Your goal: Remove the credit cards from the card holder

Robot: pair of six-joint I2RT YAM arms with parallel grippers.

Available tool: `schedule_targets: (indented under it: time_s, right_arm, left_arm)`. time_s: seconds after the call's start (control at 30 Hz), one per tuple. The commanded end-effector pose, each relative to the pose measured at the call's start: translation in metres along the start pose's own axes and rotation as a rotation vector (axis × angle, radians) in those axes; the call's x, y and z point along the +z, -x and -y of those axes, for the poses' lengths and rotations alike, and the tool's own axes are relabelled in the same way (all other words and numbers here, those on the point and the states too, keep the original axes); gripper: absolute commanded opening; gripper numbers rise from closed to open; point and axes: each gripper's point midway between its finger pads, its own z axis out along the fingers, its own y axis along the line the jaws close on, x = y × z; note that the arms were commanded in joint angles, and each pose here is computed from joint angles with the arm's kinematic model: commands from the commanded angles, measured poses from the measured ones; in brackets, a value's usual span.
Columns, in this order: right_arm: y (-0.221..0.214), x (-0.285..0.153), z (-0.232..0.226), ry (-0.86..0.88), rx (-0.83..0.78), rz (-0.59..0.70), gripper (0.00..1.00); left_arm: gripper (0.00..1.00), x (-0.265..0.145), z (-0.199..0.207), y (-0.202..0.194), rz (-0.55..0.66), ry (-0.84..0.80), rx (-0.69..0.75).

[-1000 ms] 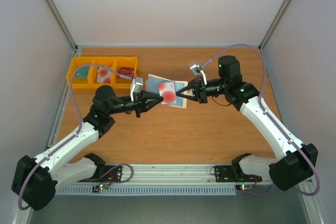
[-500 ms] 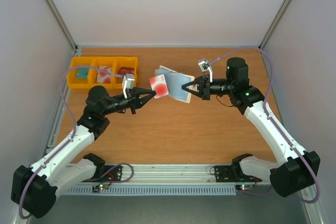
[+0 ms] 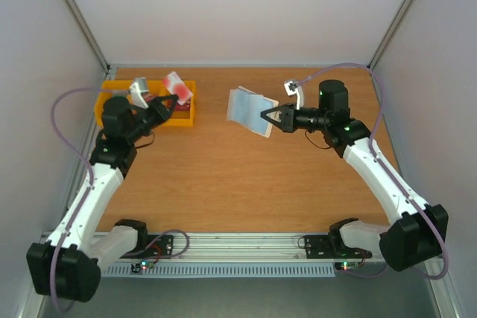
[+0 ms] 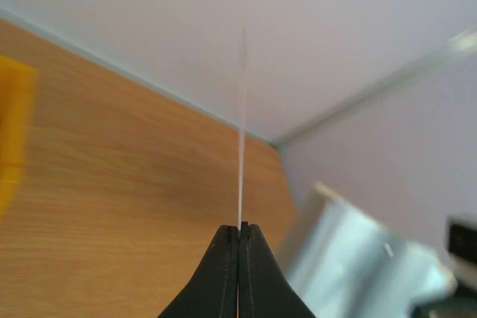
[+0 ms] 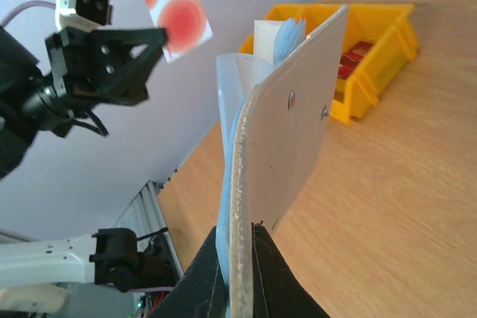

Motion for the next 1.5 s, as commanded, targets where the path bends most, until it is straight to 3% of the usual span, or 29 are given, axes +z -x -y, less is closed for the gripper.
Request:
schedule_targets:
  time_s: [0.0,0.13,0.27,0.4,0.67,0.83,1.03,1.47]
  right_arm:
    - [0.008,0.008,0.022,-0.07,0.062,-0.004,0.01]
    - [0.002,0.012,0.03,-0.087,0.068,-0.034,0.01]
    - [0.001,0.014,0.032,-0.088,0.065,-0.065,0.01]
    - [0.003,0.014,0.034,-0.105,0.018,-0.08,0.01]
    - [0.023,0.044,0.049,-0.005,0.022,-0.077,0.01]
    - [0.03,0.06,0.064,0.004,0.048,-0.1,0.01]
    - [0.029,0.065,0.076,-0.03,0.058,-0.125,0.01]
    - [0.026,0.067,0.081,-0.036,0.049,-0.157,0.01]
  left_arm:
    - [0.0,-0.019,-0.088,0.025,0.035,0.378,-0.263]
    - [0.0,-0.048,-0.132,0.05,0.095,0.562,-0.277]
    - [0.0,-0.044,-0.161,0.091,0.187,0.569,-0.218]
    - [0.0,-0.02,-0.185,0.106,0.192,0.555,-0.219]
    - [0.0,0.028,-0.257,0.096,0.113,0.611,-0.375]
    - [0.0,0.052,-0.279,0.113,0.152,0.583,-0.453]
    - [0.0,0.07,-0.318,0.08,0.067,0.646,-0.578]
    - [0.0,0.096,-0.338,0.067,0.051,0.68,-0.634]
